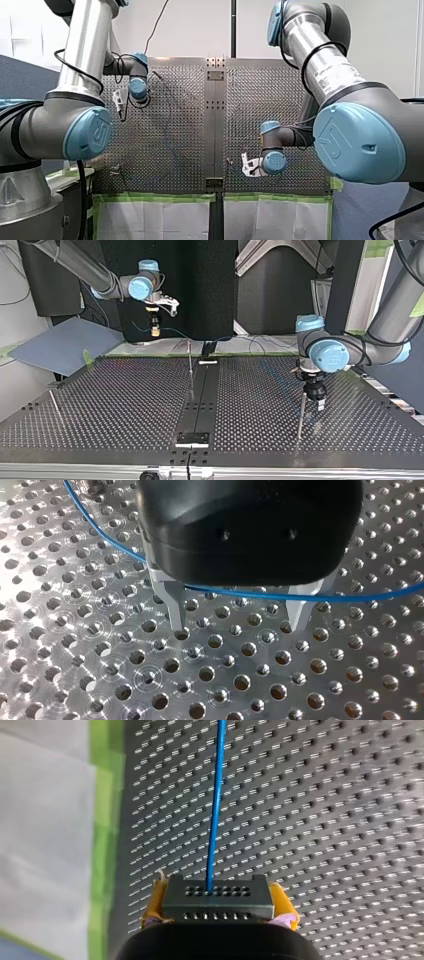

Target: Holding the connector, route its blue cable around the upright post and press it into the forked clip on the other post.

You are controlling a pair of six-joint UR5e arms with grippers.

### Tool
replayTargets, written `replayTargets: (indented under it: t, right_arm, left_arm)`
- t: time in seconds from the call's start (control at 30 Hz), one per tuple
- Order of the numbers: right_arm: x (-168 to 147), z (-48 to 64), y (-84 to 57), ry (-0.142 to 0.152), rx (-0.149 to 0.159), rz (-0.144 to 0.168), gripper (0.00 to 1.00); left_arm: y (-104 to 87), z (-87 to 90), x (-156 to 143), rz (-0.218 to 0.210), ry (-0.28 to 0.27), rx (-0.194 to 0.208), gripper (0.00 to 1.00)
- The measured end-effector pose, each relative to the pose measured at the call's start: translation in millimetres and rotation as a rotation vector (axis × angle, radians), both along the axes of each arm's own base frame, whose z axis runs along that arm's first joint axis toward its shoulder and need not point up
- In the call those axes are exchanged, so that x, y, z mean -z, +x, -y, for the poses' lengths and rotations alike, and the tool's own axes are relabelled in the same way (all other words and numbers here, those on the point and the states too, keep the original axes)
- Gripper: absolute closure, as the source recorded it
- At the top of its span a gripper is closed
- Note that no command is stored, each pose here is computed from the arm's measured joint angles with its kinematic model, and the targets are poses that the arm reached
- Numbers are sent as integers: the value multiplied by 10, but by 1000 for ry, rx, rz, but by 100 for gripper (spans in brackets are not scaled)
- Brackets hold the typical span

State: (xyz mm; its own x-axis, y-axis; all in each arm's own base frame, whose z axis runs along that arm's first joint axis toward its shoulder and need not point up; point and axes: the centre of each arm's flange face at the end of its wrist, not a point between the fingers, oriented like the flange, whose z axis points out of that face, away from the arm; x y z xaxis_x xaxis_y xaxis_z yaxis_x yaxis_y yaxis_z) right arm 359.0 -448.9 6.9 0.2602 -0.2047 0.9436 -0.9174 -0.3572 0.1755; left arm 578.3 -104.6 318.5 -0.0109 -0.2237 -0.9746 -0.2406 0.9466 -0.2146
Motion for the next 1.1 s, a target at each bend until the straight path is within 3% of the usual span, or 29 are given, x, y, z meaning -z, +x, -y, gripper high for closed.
replayTargets:
  t: [0.17, 0.37, 0.53, 0.8, 1.1]
  right_arm:
    - [-197, 8, 33, -23, -36, 26, 100]
    - [-224, -27, -5, -26, -65, 60, 100]
    - [-192, -20, -80, -24, -56, 75, 100]
    - [-10, -2, -198, 4, -28, 62, 100]
    - [92, -3, -227, 13, -25, 59, 100]
  left_arm:
    - [-5, -8, 3, -4, 2, -7, 0]
    - [-9, -13, 5, -7, 4, -12, 0]
    - [-12, -14, 8, -10, 4, -12, 0]
    - [-20, -4, 13, -15, 4, -11, 0]
    - [-56, 50, 31, -38, -13, 8, 0]
